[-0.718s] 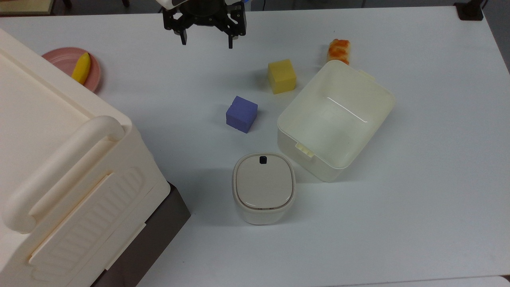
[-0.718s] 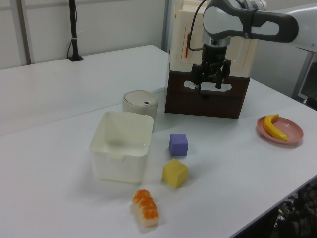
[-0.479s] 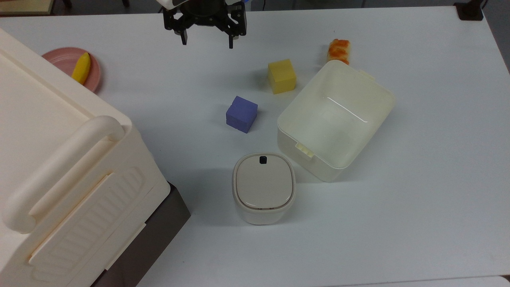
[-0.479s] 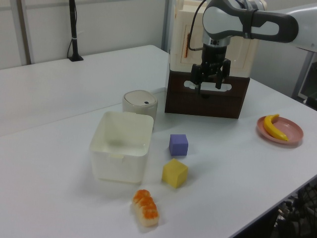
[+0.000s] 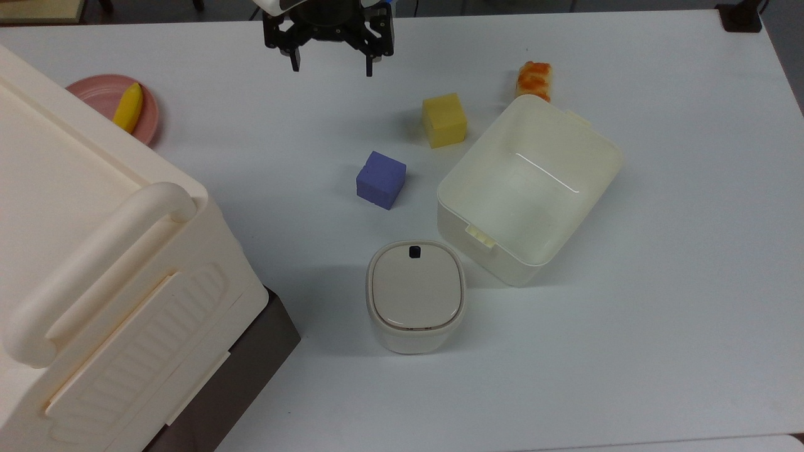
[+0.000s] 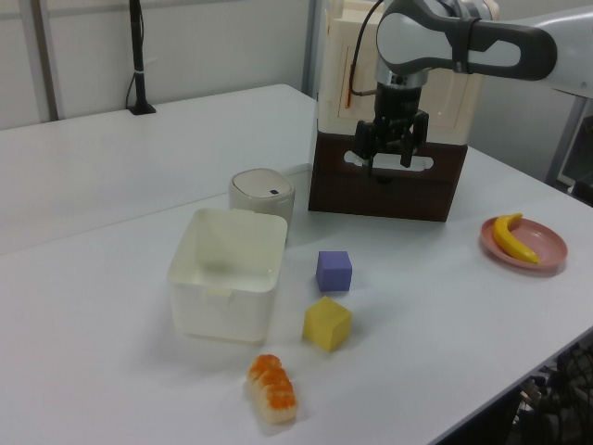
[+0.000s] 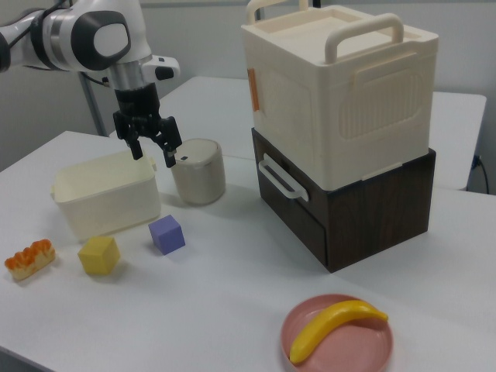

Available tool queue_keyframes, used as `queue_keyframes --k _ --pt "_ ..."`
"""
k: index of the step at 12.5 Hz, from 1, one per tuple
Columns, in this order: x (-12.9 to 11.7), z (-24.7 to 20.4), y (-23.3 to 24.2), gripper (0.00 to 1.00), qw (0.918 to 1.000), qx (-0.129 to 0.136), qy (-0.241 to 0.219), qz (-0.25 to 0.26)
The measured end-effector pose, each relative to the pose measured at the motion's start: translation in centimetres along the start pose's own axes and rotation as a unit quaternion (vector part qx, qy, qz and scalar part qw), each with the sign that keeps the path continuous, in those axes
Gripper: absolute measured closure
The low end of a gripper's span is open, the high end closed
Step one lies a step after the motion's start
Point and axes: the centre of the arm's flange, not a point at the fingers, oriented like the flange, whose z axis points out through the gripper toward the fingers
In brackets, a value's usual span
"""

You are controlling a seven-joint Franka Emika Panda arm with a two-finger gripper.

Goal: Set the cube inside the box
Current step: 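Move the open gripper toward the yellow cube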

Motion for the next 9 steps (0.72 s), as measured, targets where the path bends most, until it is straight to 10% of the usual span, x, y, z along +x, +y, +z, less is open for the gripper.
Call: queue_keyframes --k 9 --pt "-0.1 0.1 -1.4 0.00 0.9993 0.000 -0.003 -0.036"
